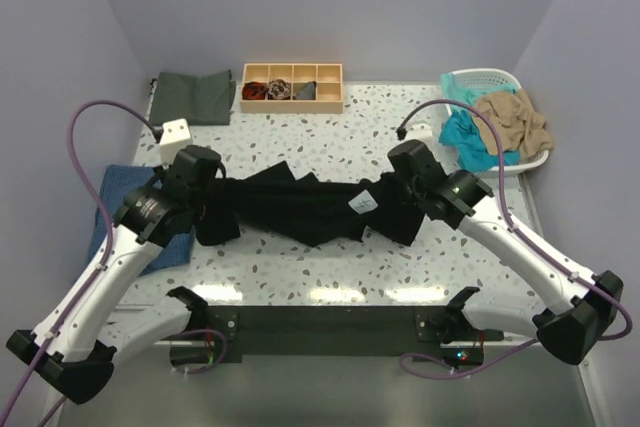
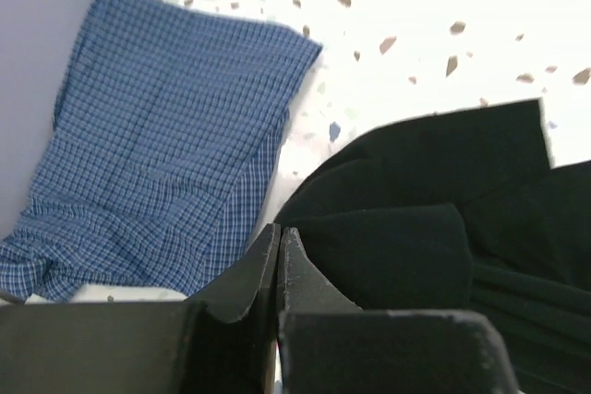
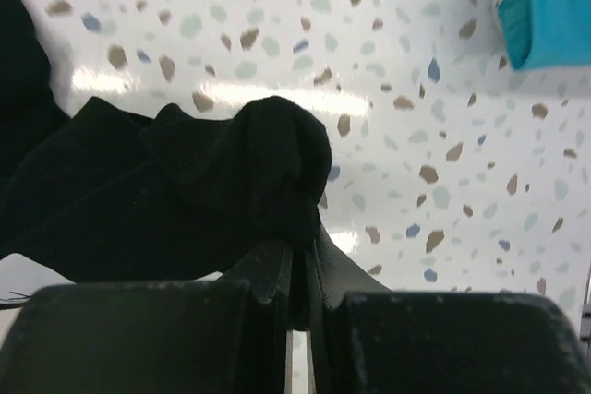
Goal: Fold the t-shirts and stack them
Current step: Flatten the tshirt out
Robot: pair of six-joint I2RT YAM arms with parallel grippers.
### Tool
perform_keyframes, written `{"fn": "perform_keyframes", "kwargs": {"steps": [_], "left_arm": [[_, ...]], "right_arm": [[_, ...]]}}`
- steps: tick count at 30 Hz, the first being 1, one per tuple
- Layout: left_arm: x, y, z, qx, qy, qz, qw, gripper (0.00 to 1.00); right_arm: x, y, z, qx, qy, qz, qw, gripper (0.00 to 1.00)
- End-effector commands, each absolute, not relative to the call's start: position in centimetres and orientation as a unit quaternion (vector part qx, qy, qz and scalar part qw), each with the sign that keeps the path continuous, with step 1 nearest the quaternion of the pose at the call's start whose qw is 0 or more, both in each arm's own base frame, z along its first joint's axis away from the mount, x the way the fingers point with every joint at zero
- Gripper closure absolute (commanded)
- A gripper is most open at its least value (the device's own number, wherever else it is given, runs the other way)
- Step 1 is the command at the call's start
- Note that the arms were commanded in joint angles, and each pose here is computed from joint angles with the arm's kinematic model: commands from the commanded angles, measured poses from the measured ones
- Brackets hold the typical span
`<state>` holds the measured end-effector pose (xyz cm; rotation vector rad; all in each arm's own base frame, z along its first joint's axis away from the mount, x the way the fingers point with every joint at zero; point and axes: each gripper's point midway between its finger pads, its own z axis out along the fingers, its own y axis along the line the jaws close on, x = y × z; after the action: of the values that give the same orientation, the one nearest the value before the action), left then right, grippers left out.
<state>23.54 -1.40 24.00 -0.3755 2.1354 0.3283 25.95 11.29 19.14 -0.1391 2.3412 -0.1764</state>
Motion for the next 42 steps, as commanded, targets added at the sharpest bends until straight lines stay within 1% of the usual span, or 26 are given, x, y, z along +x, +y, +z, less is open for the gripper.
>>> {"fn": "perform_keyframes", "kwargs": {"steps": [1, 4, 8, 10, 12, 13, 15, 16, 17, 19, 20, 21, 23, 24, 25, 26, 27, 28, 32, 33, 34, 36, 38, 39, 41, 42], "left_arm": [[23.9, 1.2, 31.1, -0.197, 0.796, 0.148, 0.553, 1.00], [24.6, 0.9, 34.8, -0.195, 0.764, 0.116, 0.604, 1.00], [25.3, -0.1, 39.4, -0.170, 0.731, 0.073, 0.657, 1.00], [25.7, -1.2, 40.7, -0.147, 0.725, 0.044, 0.671, 1.00], [25.9, -2.2, 40.7, -0.129, 0.727, 0.020, 0.674, 1.00], [25.9, -2.6, 40.7, -0.121, 0.725, 0.011, 0.678, 1.00], [26.5, -4.0, 38.9, -0.090, 0.744, -0.003, 0.662, 1.00], [26.8, -4.6, 37.4, -0.089, 0.759, -0.006, 0.645, 1.00], [27.0, -5.1, 36.2, -0.085, 0.770, -0.010, 0.633, 1.00], [27.8, -7.2, 31.7, -0.064, 0.808, -0.029, 0.586, 1.00], [27.9, -7.9, 30.1, -0.058, 0.820, -0.039, 0.568, 1.00], [27.8, -9.1, 27.3, -0.044, 0.840, -0.055, 0.538, 1.00], [27.9, -10.4, 24.3, -0.042, 0.859, -0.074, 0.504, 1.00], [27.4, -11.2, 22.0, -0.030, 0.874, -0.087, 0.477, 1.00], [27.3, -11.6, 20.9, -0.032, 0.881, -0.093, 0.464, 1.00], [26.8, -11.7, 19.2, -0.028, 0.890, -0.093, 0.446, 1.00], [26.6, -11.9, 18.4, -0.026, 0.895, -0.097, 0.435, 1.00], [26.4, -12.0, 17.7, -0.029, 0.898, -0.097, 0.427, 1.00], [25.7, -11.9, 15.4, -0.029, 0.912, -0.090, 0.399, 1.00], [25.7, -11.9, 15.1, -0.028, 0.914, -0.087, 0.395, 1.00], [25.6, -11.8, 14.7, -0.030, 0.917, -0.084, 0.389, 1.00], [25.5, -11.7, 14.1, -0.031, 0.922, -0.075, 0.379, 1.00], [25.4, -11.7, 13.4, -0.031, 0.926, -0.071, 0.369, 1.00], [25.3, -11.7, 13.1, -0.030, 0.928, -0.070, 0.364, 1.00], [25.1, -11.7, 12.7, -0.031, 0.930, -0.072, 0.359, 1.00], [24.9, -11.7, 12.7, -0.032, 0.930, -0.074, 0.358, 1.00]], "right_arm": [[28.3, 9.3, 26.9, -0.026, 0.856, -0.091, 0.508, 1.00], [28.8, 8.5, 30.5, -0.013, 0.828, -0.095, 0.552, 1.00], [28.4, 8.4, 33.0, -0.020, 0.810, -0.075, 0.581, 1.00], [27.8, 10.2, 32.4, -0.059, 0.818, -0.027, 0.572, 1.00], [26.7, 11.7, 31.4, -0.096, 0.825, 0.018, 0.556, 1.00], [25.8, 13.7, 30.2, -0.136, 0.833, 0.065, 0.533, 1.00], [24.2, 15.0, 26.6, -0.177, 0.862, 0.090, 0.466, 1.00], [22.9, 16.4, 25.0, -0.206, 0.872, 0.125, 0.426, 1.00], [22.2, 16.8, 23.7, -0.211, 0.884, 0.131, 0.396, 1.00], [20.6, 17.1, 19.8, -0.223, 0.910, 0.134, 0.322, 1.00], [19.6, 17.8, 18.9, -0.233, 0.914, 0.157, 0.294, 1.00], [19.1, 17.9, 18.1, -0.231, 0.918, 0.162, 0.279, 0.95], [17.8, 18.4, 17.2, -0.235, 0.920, 0.186, 0.251, 0.64], [17.4, 18.5, 17.2, -0.236, 0.920, 0.191, 0.246, 0.41], [17.4, 18.4, 17.9, -0.237, 0.916, 0.196, 0.257, 0.33], [17.7, 18.1, 18.4, -0.232, 0.916, 0.188, 0.268, 0.29], [18.7, 16.9, 18.9, -0.217, 0.919, 0.153, 0.293, 0.27], [19.5, 16.7, 20.0, -0.210, 0.913, 0.147, 0.317, 0.26], [23.7, 16.3, 22.4, -0.187, 0.887, 0.100, 0.410, 0.10], [24.5, 16.4, 22.4, -0.184, 0.885, 0.092, 0.417, 0.09], [25.5, 16.5, 22.0, -0.181, 0.887, 0.081, 0.418, 0.08], [27.5, 17.7, 19.3, -0.190, 0.902, 0.073, 0.381, 0.08], [28.6, 19.2, 17.8, -0.196, 0.909, 0.092, 0.357, 0.09], [29.7, 20.2, 15.7, -0.201, 0.915, 0.100, 0.334, 0.10], [30.4, 22.0, 14.1, -0.209, 0.917, 0.127, 0.315, 0.12], [30.7, 23.0, 12.5, -0.218, 0.921, 0.138, 0.293, 0.13]]}}
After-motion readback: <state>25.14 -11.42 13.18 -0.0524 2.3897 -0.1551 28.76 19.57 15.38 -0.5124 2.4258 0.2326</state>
